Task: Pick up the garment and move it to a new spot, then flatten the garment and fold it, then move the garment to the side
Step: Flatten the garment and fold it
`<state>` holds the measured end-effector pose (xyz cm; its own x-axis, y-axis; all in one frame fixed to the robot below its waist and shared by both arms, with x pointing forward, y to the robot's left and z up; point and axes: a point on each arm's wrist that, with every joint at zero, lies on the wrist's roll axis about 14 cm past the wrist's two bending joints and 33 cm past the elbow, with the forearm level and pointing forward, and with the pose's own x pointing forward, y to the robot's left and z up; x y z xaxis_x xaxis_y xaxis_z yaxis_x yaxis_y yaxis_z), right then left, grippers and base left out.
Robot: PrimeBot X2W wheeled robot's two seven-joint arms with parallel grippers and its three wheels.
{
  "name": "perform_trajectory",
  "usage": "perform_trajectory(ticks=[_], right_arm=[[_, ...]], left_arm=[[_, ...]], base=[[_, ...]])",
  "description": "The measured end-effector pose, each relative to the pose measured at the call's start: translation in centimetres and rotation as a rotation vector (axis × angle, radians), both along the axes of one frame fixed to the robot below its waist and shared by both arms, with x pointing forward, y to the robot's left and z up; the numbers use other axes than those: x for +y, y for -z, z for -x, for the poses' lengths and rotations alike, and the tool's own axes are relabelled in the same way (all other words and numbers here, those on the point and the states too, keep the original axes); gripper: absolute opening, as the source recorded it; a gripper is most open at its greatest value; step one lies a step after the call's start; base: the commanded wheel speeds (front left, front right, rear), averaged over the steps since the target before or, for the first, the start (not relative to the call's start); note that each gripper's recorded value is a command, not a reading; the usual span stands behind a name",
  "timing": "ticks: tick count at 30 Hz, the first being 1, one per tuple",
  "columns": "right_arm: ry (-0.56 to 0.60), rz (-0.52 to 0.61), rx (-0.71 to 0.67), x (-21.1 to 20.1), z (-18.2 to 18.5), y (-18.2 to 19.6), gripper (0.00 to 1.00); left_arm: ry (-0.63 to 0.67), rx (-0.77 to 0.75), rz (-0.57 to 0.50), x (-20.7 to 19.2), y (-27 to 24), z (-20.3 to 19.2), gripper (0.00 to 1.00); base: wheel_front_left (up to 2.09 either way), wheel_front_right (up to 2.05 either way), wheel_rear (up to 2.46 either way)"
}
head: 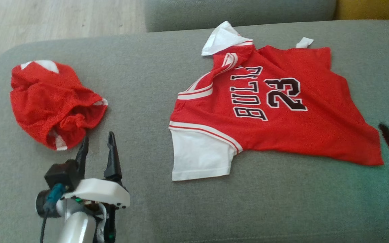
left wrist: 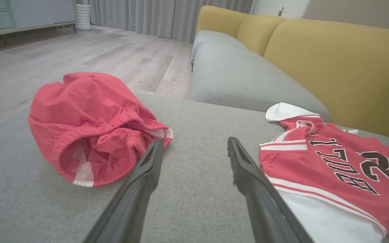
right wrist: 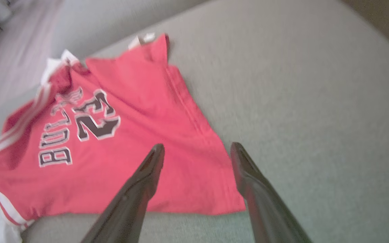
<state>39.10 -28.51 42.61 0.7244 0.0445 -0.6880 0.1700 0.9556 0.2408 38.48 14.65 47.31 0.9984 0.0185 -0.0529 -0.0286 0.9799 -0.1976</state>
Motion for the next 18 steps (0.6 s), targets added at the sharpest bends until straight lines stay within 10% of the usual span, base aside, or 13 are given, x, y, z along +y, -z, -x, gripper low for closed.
perform_trajectory(ticks=[9, 18], right_arm=[[0.012, 0.000, -0.566, 3.2, -2.3, -11.5, 1.00], [0.038, 0.083, -0.766, 4.1, 0.2, -11.6, 1.00]], left_arm=[[0.106, 0.012, 0.045, -1.7, -1.4, -1.2, 1.00], [0.227, 0.045, 0.040, -3.5, -3.4, -3.7, 1.00]], base=[[0.00, 0.00, 0.00], [0.00, 0.00, 0.00]])
